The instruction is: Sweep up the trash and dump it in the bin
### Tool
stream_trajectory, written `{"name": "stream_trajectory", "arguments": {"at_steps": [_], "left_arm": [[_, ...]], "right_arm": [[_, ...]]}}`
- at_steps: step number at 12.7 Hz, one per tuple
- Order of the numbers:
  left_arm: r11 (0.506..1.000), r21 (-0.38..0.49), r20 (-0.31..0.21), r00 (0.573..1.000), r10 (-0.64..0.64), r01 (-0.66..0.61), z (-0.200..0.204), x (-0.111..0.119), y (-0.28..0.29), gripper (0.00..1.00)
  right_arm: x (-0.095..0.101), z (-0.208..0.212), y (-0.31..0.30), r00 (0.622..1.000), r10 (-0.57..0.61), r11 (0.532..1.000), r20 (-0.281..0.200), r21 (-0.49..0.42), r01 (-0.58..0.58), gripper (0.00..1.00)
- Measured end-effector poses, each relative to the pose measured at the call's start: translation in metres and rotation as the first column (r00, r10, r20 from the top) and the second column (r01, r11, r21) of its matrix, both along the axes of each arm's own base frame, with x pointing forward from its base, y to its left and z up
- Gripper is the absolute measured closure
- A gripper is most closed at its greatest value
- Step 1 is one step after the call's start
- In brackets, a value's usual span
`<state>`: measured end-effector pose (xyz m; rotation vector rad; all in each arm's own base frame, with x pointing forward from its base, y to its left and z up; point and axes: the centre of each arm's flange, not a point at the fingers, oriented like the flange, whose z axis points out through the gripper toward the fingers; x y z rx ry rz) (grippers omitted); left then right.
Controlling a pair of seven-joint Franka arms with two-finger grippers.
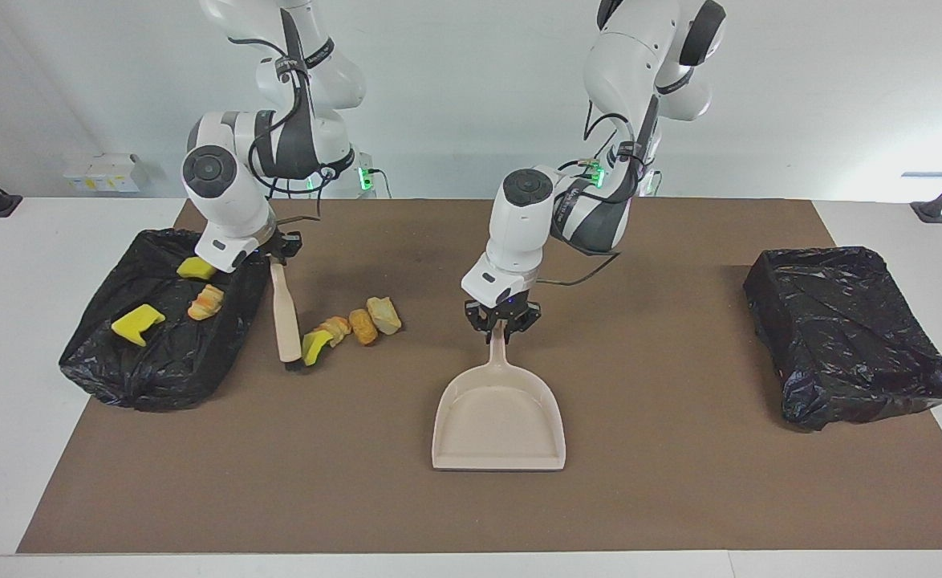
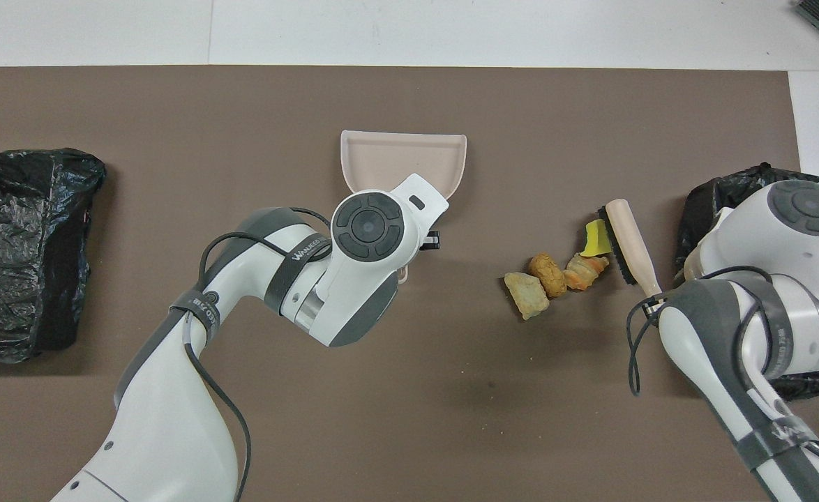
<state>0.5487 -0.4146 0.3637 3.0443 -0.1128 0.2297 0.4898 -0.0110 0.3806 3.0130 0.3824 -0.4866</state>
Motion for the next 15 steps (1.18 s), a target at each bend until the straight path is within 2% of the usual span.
{"name": "stream_trajectory", "arguments": {"at_steps": [3,6,7,9,10,13,14,15], "left_arm": [[0.983,0.052,0.019,0.984,-0.179,0.178,0.022,0.024,0.04,0.69],[0.904,0.129,-0.05,0.913,-0.405,0.408,0.066,0.038,0.107,0.69],[0.857,0.145,-0.084,0.869,-0.488,0.495,0.079,0.039,0.129,0.69],[0.723,0.143,-0.167,0.736,-0.656,0.676,0.094,0.041,0.175,0.69],[0.645,0.132,-0.192,0.658,-0.728,0.753,0.097,0.042,0.197,0.69],[0.362,0.089,-0.225,0.373,-0.9,0.928,0.088,0.041,0.229,0.69],[0.296,0.069,-0.235,0.304,-0.923,0.953,0.08,0.035,0.229,0.69],[0.263,0.054,-0.241,0.268,-0.933,0.963,0.073,0.025,0.226,0.69]], "right_arm": [[-0.011,-0.007,-0.001,1.0,0.001,1.0,0.016,-0.001,-0.001,0.74],[-0.019,-0.014,0.001,0.999,-0.033,0.999,0.018,0.012,0.032,0.74],[-0.022,-0.016,0.001,0.998,-0.064,0.998,0.017,0.006,0.064,0.74],[-0.025,-0.017,0.005,0.991,-0.129,0.992,0.02,-0.007,0.129,0.74],[-0.026,-0.018,0.008,0.988,-0.153,0.988,0.022,-0.01,0.153,0.74],[-0.029,-0.02,0.032,0.973,-0.231,0.972,0.027,-0.029,0.232,0.74],[-0.031,-0.022,0.045,0.968,-0.25,0.967,0.027,-0.039,0.251,0.74],[-0.033,-0.024,0.057,0.965,-0.26,0.964,0.027,-0.045,0.261,0.74]]}}
